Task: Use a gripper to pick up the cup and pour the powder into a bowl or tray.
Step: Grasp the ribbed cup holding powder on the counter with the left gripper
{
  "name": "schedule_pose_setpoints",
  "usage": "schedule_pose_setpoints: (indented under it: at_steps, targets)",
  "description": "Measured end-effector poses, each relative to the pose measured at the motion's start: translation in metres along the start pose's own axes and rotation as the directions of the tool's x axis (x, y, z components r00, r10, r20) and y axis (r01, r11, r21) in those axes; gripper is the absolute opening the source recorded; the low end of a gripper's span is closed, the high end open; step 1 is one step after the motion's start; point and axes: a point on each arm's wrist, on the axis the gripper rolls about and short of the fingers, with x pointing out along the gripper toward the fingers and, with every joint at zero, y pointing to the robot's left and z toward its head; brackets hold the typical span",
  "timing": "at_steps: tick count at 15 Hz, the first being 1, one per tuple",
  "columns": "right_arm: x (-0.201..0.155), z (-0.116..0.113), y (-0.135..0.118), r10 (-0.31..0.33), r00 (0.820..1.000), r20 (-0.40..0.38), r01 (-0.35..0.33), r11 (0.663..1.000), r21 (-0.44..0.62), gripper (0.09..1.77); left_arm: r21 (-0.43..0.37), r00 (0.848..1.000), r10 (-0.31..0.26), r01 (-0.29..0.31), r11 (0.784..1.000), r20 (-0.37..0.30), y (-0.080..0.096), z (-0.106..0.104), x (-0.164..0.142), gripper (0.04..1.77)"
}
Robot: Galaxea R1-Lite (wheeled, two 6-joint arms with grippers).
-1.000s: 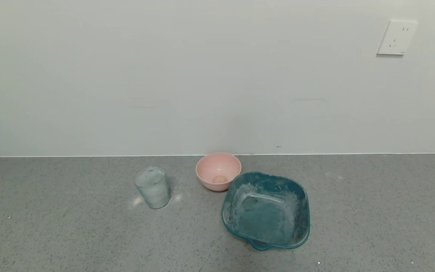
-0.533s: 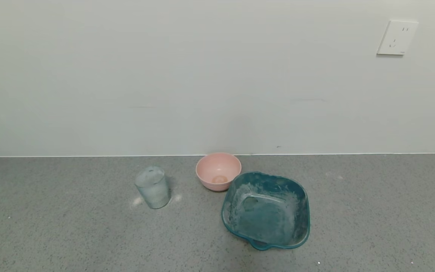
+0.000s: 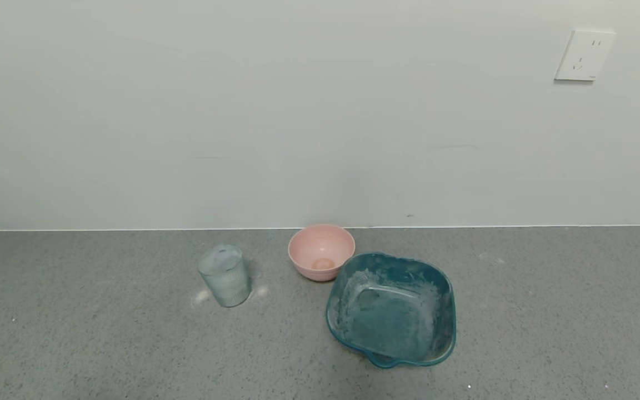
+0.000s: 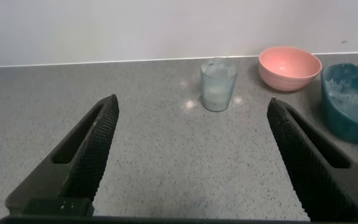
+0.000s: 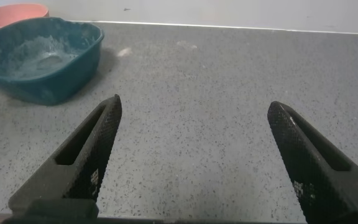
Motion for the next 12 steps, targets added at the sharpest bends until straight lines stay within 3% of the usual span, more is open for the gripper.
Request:
schedule_pose_setpoints:
  at_steps: [3,6,9,12]
  targets:
    - [0.000,0.000,0.000,0.000,1.000,0.000,0.000,1.000,0.000,1.71,0.002,0.996,-0.011,0.012,1.000,-0.090,0.001,0.031,0.033,1.72]
    - [0.000,0.000,0.000,0.000,1.000,0.000,0.000,1.000,0.000,1.71,-0.011,0.981,-0.083,0.083,0.997,-0.173,-0.001,0.049,0.070,1.72]
    - [0.000,0.000,0.000,0.000,1.000,0.000,0.000,1.000,0.000,1.71,-0.033,0.950,-0.151,0.147,0.989,-0.273,-0.003,0.048,0.103,1.72]
    - [0.000,0.000,0.000,0.000,1.000,0.000,0.000,1.000,0.000,1.71,-0.036,0.909,-0.175,0.174,0.984,-0.378,-0.005,0.034,0.134,1.72]
